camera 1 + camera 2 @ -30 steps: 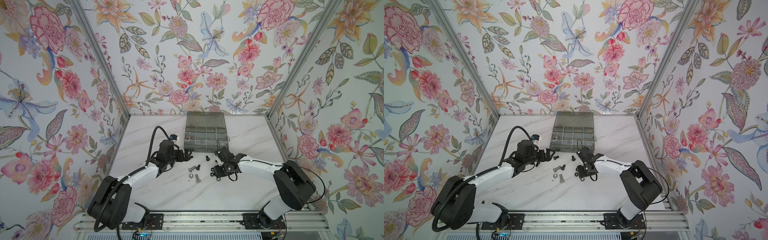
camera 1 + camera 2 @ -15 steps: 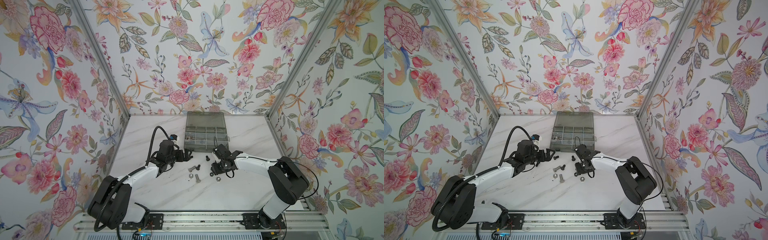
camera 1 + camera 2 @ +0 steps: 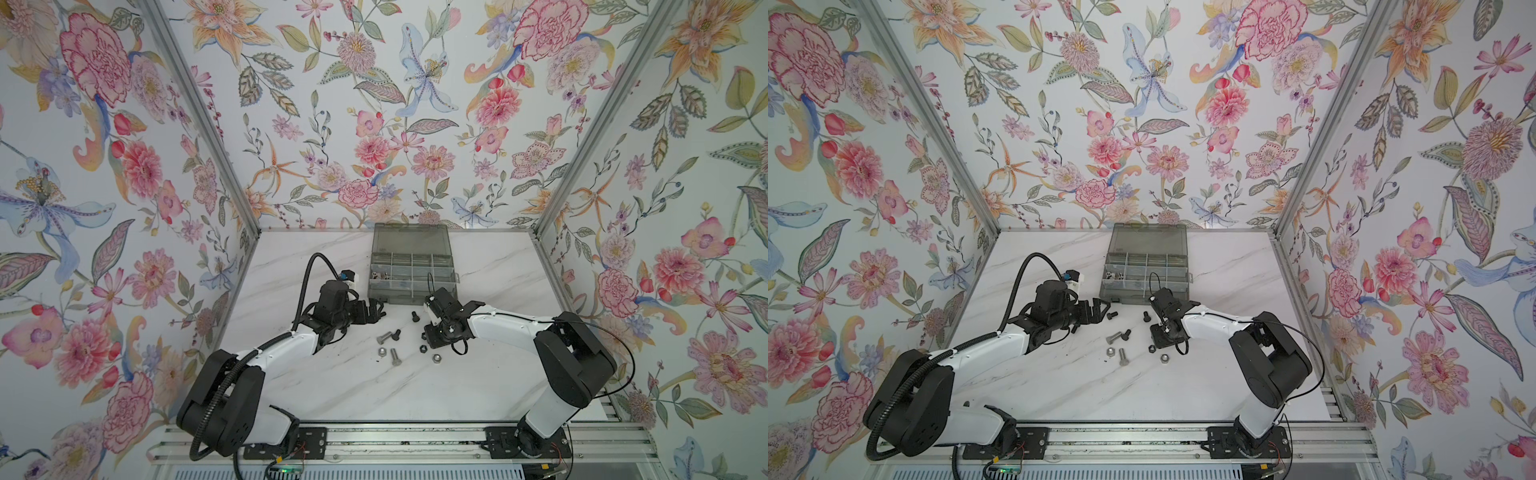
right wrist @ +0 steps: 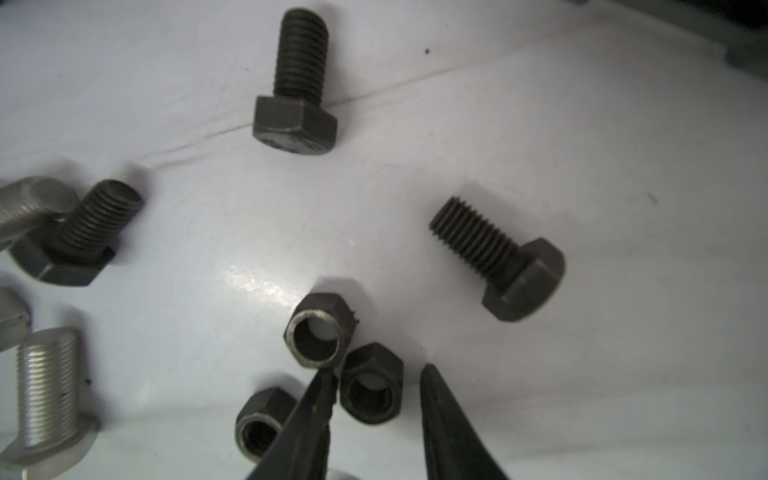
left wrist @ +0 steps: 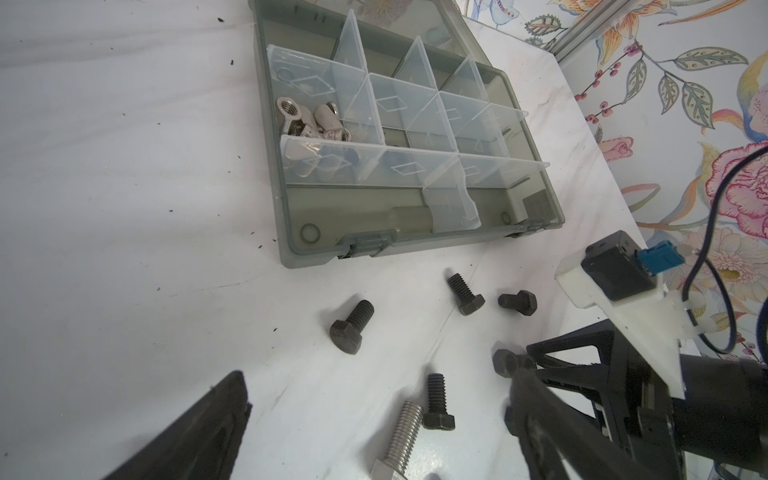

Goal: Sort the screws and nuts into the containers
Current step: 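Lower the right gripper around another dark hex nut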

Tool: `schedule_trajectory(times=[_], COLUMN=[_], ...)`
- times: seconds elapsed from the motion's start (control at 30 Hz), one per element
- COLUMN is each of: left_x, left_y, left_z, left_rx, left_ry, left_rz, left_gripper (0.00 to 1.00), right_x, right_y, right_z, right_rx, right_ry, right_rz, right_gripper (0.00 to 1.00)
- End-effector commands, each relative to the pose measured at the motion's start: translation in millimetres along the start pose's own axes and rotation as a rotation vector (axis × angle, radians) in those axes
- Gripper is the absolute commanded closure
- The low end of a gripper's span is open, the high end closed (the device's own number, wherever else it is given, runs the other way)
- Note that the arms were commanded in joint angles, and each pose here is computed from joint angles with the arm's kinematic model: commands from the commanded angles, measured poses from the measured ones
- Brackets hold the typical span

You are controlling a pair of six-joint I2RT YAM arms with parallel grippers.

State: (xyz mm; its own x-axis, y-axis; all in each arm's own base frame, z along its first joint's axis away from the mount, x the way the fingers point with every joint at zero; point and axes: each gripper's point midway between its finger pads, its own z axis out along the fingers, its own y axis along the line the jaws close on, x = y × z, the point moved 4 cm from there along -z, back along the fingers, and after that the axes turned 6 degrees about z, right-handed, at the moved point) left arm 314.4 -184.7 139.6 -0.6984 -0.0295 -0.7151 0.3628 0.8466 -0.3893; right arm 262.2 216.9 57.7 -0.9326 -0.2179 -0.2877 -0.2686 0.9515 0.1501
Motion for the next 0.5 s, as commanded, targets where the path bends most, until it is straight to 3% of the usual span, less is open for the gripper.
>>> schedule_trajectory(times=[0.0, 0.33, 0.47], left_x=[-6.7, -7.3, -7.3], left_y=[3.7, 5.3, 4.8], left_z=[-1.1, -3.4, -3.3], left_rx=[-0.022, -0.035, -0.032], left_ry=[-0.011, -0.015, -0.013], left_rz=[0.005, 0.012, 0.011], left_gripper=[0.0, 0.01, 0.01], right_x=[12.5, 6.3, -7.1], right_y=[-6.0, -5.1, 0.9], right_z=[12.2, -0.7, -21.4], right_rx=[0.031, 0.012, -0.041], right_ry=[0.061, 0.019, -0.051], right_rz=[0.0, 0.002, -0.016], right_gripper=[0.69, 0.93, 0.98])
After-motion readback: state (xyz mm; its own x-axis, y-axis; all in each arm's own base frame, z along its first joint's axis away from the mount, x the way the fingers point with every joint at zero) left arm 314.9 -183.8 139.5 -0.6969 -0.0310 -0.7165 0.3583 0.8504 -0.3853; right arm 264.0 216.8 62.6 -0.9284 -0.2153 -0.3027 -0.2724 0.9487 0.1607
